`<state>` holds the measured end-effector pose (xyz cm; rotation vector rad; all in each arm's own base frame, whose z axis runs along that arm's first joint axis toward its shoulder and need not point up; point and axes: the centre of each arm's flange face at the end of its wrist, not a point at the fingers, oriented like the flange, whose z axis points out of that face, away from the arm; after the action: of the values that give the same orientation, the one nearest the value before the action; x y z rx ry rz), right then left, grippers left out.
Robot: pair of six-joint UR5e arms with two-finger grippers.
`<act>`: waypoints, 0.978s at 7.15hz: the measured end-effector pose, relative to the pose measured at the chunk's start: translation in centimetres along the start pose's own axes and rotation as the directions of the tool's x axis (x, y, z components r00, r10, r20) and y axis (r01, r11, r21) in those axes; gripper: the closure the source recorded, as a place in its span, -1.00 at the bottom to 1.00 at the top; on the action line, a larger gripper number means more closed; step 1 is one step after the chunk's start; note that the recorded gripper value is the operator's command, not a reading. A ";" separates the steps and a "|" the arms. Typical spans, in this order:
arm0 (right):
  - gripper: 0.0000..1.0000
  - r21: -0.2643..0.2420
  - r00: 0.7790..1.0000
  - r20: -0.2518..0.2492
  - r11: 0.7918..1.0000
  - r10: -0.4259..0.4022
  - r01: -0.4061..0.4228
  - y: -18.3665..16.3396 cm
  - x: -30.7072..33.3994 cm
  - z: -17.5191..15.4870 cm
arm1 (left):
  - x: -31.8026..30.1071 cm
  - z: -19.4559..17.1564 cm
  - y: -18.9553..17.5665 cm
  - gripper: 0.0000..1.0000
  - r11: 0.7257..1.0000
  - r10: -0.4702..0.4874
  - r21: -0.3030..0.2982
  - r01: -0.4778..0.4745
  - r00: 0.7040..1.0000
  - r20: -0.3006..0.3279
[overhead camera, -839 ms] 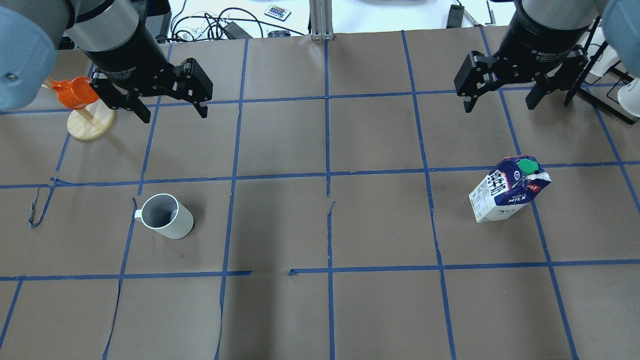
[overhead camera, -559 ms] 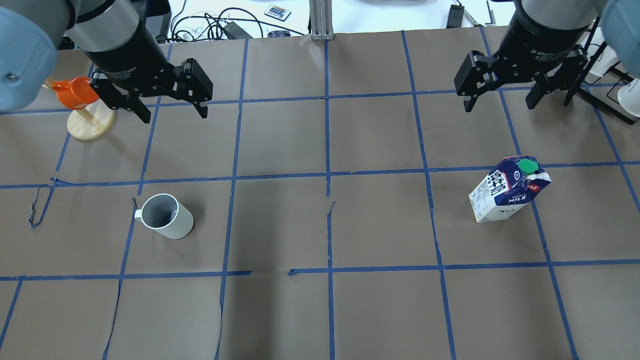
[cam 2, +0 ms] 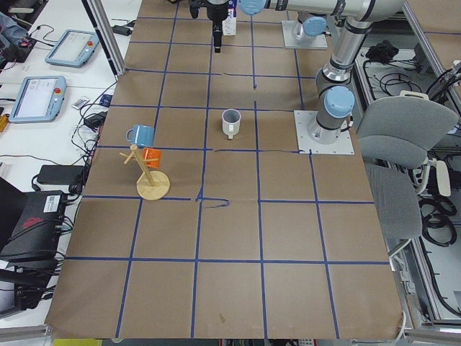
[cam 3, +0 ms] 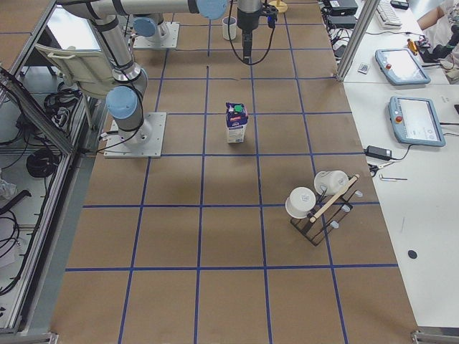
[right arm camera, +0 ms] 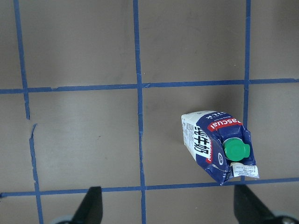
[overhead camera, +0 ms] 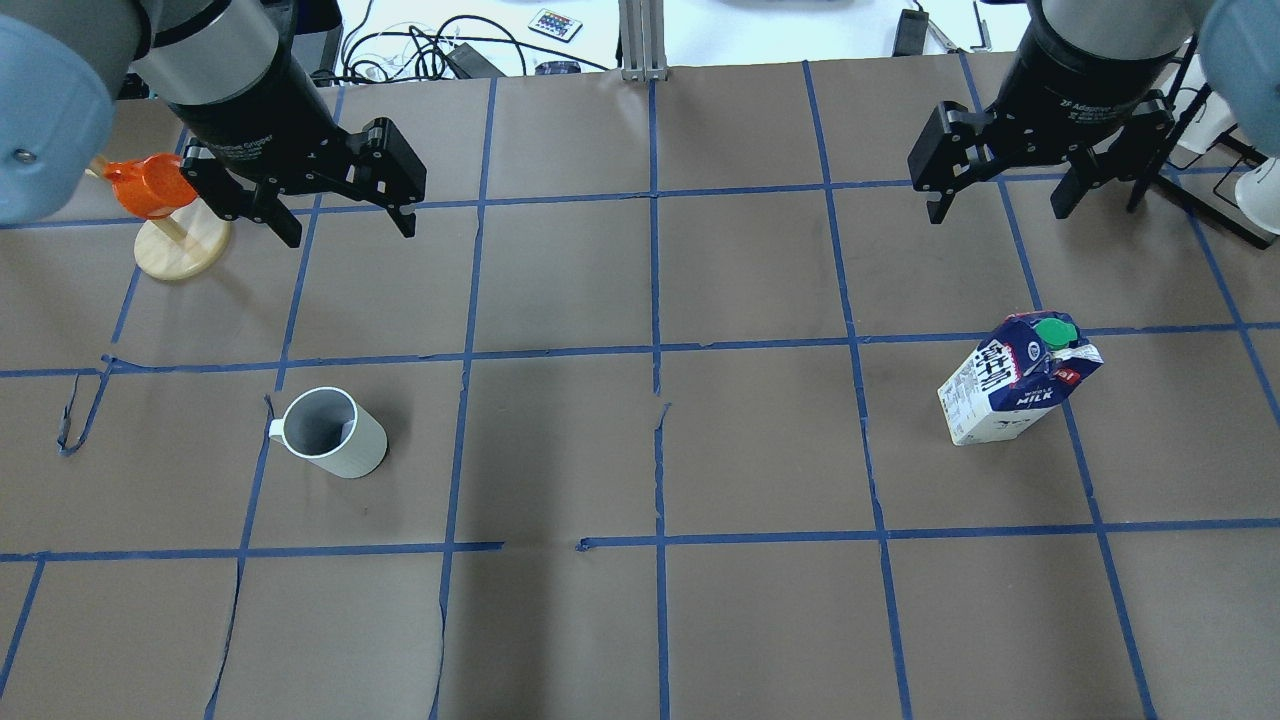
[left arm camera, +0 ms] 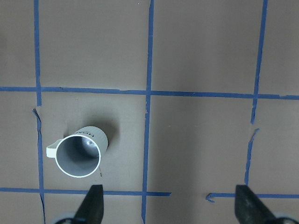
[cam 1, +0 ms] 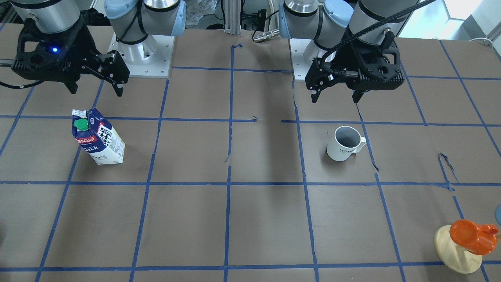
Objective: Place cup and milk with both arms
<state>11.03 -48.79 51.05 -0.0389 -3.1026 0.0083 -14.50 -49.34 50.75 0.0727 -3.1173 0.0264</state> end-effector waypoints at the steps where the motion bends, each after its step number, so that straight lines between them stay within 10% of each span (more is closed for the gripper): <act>1: -1.00 -0.003 1.000 -0.001 1.000 0.000 0.000 0.0 0.0 0.1 | 0.0 0.0 0.0 -1.00 1.000 0.000 0.000 0.000 1.000 0.000; 7: -1.00 -0.011 1.000 -0.001 1.000 0.001 -0.001 0.2 0.1 0.1 | 0.0 0.0 0.0 -1.00 1.000 -0.001 -0.003 0.001 1.000 0.002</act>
<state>10.95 -48.60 50.96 -0.0412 -3.1018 -0.0090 -14.45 -49.32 50.72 0.0749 -3.1190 0.0221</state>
